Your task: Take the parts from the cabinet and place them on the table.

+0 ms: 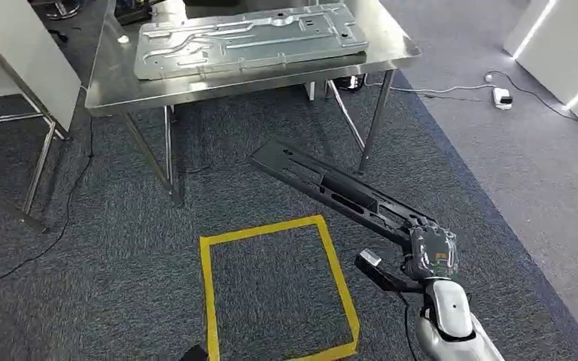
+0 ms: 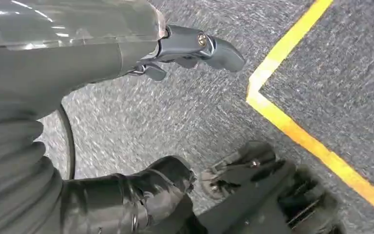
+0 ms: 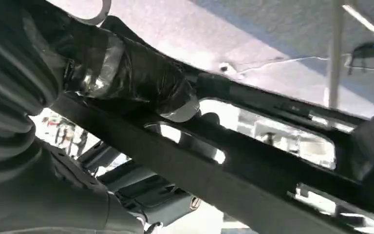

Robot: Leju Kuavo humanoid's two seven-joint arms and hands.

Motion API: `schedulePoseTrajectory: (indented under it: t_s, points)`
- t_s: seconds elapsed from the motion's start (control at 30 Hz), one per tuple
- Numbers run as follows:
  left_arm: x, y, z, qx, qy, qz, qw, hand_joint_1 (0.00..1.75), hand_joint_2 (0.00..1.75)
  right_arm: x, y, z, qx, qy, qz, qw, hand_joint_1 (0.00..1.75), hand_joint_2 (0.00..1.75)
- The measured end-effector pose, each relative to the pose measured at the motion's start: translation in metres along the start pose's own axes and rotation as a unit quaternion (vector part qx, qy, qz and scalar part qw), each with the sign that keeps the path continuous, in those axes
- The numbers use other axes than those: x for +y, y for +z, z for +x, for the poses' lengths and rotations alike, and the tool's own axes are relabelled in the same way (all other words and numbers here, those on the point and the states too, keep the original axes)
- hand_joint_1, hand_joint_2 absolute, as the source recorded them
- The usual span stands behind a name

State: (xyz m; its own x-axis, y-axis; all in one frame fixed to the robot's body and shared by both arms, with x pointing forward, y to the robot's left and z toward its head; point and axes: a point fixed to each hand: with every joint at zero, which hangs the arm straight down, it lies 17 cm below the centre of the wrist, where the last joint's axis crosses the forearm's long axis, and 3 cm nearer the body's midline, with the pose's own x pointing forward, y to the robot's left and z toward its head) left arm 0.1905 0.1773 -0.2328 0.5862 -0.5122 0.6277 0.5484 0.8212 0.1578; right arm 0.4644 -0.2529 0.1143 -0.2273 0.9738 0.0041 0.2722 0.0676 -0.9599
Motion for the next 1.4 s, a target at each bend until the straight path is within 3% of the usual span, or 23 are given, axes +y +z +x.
schedulePoseTrajectory:
  t_s: [1.4]
  points:
    - [0.0018,0.0008,-0.0031,0.003,0.004,0.003,1.000,0.00,1.75,0.0057,0.0017,0.0063,-0.001,-0.034,0.007,0.999,1.75,1.75]
